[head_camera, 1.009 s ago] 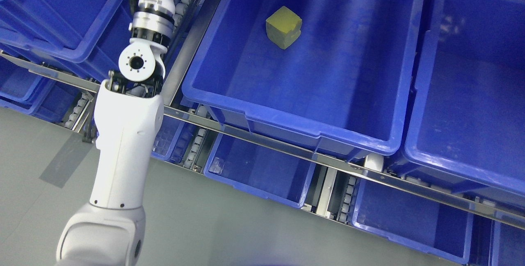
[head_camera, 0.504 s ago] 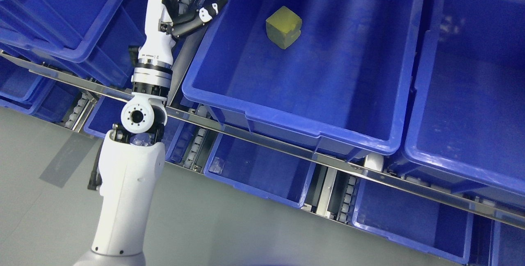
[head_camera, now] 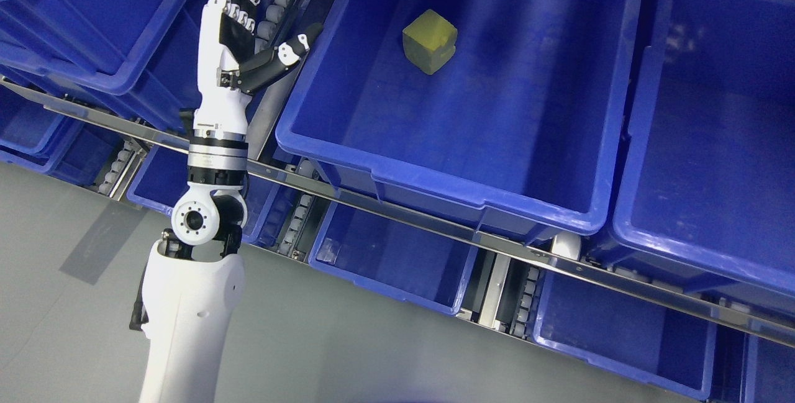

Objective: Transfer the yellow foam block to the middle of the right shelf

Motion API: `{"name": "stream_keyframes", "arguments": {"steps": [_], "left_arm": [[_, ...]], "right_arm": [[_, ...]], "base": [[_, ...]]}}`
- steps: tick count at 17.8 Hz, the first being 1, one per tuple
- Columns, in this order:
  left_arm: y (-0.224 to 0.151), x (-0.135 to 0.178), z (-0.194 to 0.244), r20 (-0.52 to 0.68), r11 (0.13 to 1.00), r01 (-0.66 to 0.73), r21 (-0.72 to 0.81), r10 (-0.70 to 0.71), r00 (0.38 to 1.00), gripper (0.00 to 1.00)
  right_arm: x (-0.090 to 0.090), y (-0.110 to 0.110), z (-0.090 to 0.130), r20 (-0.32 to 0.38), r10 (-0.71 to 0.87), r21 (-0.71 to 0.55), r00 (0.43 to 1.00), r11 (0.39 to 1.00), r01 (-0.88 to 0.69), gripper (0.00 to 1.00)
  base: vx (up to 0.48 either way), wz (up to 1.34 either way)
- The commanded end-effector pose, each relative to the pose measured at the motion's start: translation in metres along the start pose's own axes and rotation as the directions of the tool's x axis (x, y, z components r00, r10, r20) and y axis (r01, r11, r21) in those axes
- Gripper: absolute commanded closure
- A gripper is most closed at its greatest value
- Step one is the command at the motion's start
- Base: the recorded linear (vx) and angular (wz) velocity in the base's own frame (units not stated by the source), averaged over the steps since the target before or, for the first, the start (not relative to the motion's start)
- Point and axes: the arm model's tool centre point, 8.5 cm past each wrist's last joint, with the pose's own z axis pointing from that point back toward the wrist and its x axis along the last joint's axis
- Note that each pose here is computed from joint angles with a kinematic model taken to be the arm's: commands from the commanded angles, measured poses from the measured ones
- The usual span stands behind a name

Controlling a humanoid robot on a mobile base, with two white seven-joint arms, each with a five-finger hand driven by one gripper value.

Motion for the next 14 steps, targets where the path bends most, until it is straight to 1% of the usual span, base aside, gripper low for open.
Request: {"name": "stream_keyframes", "arguments": {"steps": [1, 3, 5, 7, 14], "left_arm": [[0.026, 0.009, 0.026, 0.011, 0.995, -0.064, 0.08, 0.063, 0.998, 0.0], [0.034, 0.006, 0.034, -0.001, 0.991, -0.061, 0.122, 0.061, 0.998, 0.0], [0.054, 0.009, 0.037, 0.007, 0.982, -0.04, 0.186, 0.04, 0.999, 0.0], [0.064, 0.012, 0.038, 0.013, 0.977, -0.029, 0.211, 0.026, 1.0, 0.0], [0.064, 0.011, 0.038, 0.005, 0.977, -0.032, 0.209, 0.032, 0.999, 0.0]], "right_arm": [[0.006, -0.011, -0.001, 0.019, 0.004, -0.017, 1.0, 1.0, -0.004, 0.0], [0.006, -0.011, -0.001, 0.019, 0.004, -0.017, 1.0, 1.0, -0.004, 0.0], [0.006, -0.011, -0.001, 0.019, 0.004, -0.017, 1.0, 1.0, -0.004, 0.0], [0.006, -0.011, -0.001, 0.019, 0.004, -0.017, 1.0, 1.0, -0.004, 0.0], [0.006, -0.011, -0.001, 0.019, 0.004, -0.017, 1.0, 1.0, -0.004, 0.0]], "base": [[0.0, 0.0], [0.0, 0.0], [0.0, 0.0], [0.0, 0.0], [0.0, 0.0]]}}
